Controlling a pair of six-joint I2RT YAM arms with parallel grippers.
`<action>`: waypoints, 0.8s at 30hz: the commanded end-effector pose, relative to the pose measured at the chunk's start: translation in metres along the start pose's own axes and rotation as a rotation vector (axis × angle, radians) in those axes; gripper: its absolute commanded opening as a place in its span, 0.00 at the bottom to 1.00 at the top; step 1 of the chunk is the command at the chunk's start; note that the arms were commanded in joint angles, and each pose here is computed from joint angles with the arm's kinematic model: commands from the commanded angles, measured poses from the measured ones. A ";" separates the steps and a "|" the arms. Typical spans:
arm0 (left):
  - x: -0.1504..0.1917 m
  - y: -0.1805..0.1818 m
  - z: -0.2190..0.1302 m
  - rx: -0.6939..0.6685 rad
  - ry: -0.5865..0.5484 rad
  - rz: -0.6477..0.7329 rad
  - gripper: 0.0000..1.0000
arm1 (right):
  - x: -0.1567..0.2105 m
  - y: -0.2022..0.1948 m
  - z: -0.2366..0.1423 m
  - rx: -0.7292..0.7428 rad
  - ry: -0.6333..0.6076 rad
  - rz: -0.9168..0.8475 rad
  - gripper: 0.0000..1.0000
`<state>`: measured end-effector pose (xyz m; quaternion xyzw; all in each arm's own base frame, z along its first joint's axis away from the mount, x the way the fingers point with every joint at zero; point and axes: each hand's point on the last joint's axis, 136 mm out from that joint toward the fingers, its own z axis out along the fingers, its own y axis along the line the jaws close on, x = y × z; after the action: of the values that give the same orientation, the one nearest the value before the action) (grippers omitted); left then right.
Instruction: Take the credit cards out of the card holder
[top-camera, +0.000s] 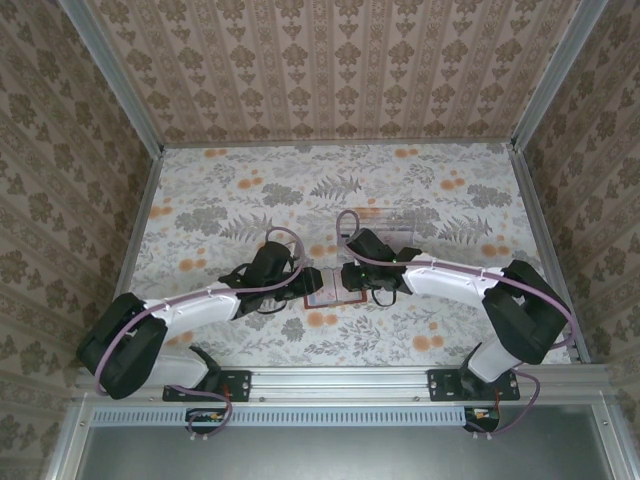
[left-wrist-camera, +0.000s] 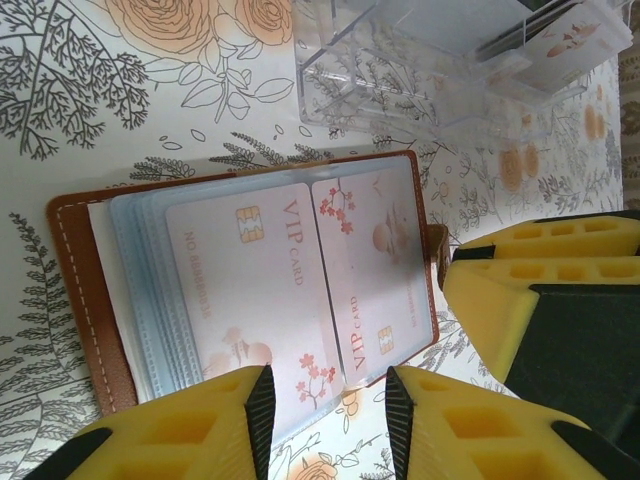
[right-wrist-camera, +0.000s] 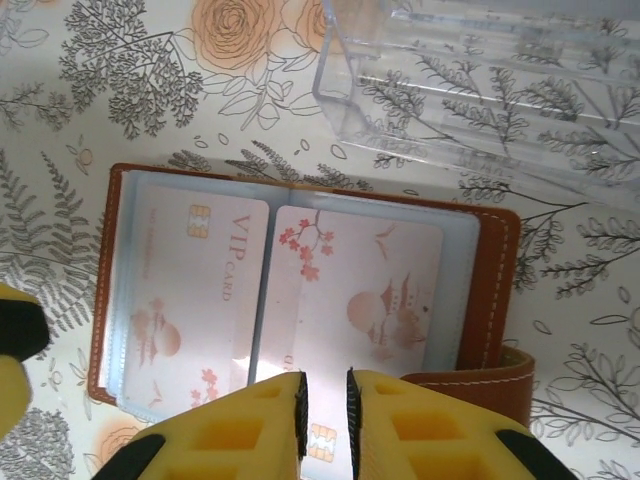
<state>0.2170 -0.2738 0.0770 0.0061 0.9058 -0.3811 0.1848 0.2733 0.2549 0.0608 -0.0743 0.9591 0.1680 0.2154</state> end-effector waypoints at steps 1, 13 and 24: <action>-0.008 -0.013 -0.003 0.018 -0.020 0.030 0.37 | 0.004 -0.017 0.001 0.085 0.031 -0.024 0.22; -0.006 -0.016 -0.002 0.026 -0.015 0.036 0.37 | 0.004 -0.027 0.012 0.079 0.061 -0.005 0.23; -0.003 -0.024 0.009 0.037 0.008 0.044 0.37 | 0.022 -0.031 0.027 0.062 0.105 0.027 0.16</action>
<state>0.2164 -0.2867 0.0824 0.0193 0.9035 -0.3859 0.1853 0.2777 0.2325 0.0310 -0.0624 0.9728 0.1284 0.1822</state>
